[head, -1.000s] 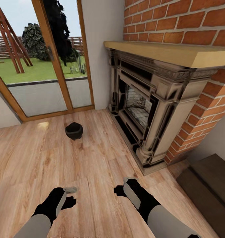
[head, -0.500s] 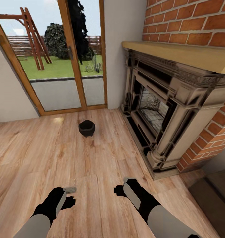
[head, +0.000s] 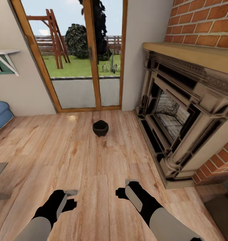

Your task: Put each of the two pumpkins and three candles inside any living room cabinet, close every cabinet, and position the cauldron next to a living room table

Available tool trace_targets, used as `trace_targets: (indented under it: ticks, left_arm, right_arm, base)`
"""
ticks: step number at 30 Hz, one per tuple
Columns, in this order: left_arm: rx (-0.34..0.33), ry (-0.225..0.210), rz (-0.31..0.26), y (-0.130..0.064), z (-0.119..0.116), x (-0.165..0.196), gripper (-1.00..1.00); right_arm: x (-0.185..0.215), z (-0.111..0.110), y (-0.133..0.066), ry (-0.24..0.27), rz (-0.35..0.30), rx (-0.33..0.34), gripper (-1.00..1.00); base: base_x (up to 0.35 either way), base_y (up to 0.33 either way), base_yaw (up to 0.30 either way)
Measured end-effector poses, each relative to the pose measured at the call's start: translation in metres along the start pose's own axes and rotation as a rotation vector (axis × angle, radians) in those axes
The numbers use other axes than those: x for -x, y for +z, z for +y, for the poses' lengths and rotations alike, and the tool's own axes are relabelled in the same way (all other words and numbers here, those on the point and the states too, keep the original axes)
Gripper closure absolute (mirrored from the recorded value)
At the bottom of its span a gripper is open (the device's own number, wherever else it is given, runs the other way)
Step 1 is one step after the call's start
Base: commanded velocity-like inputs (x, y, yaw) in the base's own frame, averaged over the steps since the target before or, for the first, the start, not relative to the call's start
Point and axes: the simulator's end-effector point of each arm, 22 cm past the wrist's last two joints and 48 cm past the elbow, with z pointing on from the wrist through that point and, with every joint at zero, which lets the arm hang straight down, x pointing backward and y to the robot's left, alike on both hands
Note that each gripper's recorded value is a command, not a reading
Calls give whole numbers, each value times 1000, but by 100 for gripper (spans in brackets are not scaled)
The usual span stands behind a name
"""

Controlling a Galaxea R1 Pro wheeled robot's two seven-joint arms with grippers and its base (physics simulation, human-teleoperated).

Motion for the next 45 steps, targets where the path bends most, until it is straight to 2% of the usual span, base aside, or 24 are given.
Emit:
trace_targets:
  ticks: [9, 21, 31, 45]
  left_arm:
    - [-6, -1, 7, -2, -2, -1, -100]
    - [-12, -2, 1, -7, -2, 2, -100]
    - [-13, -2, -7, -7, -3, 4, -100]
    - [-13, -6, -24, -15, 0, 10, -100]
  right_arm:
    - [-10, -7, 4, -1, 22, -17, -100]
    - [-5, -7, 0, 2, 3, -17, -100]
    - [-4, -4, -1, 3, 2, -6, -100]
    - [5, -4, -9, 1, -27, -10, -100]
  base:
    - [0, 0, 270]
    - [0, -31, 205]
    - [1, -99, -94]
    - [117, 81, -41]
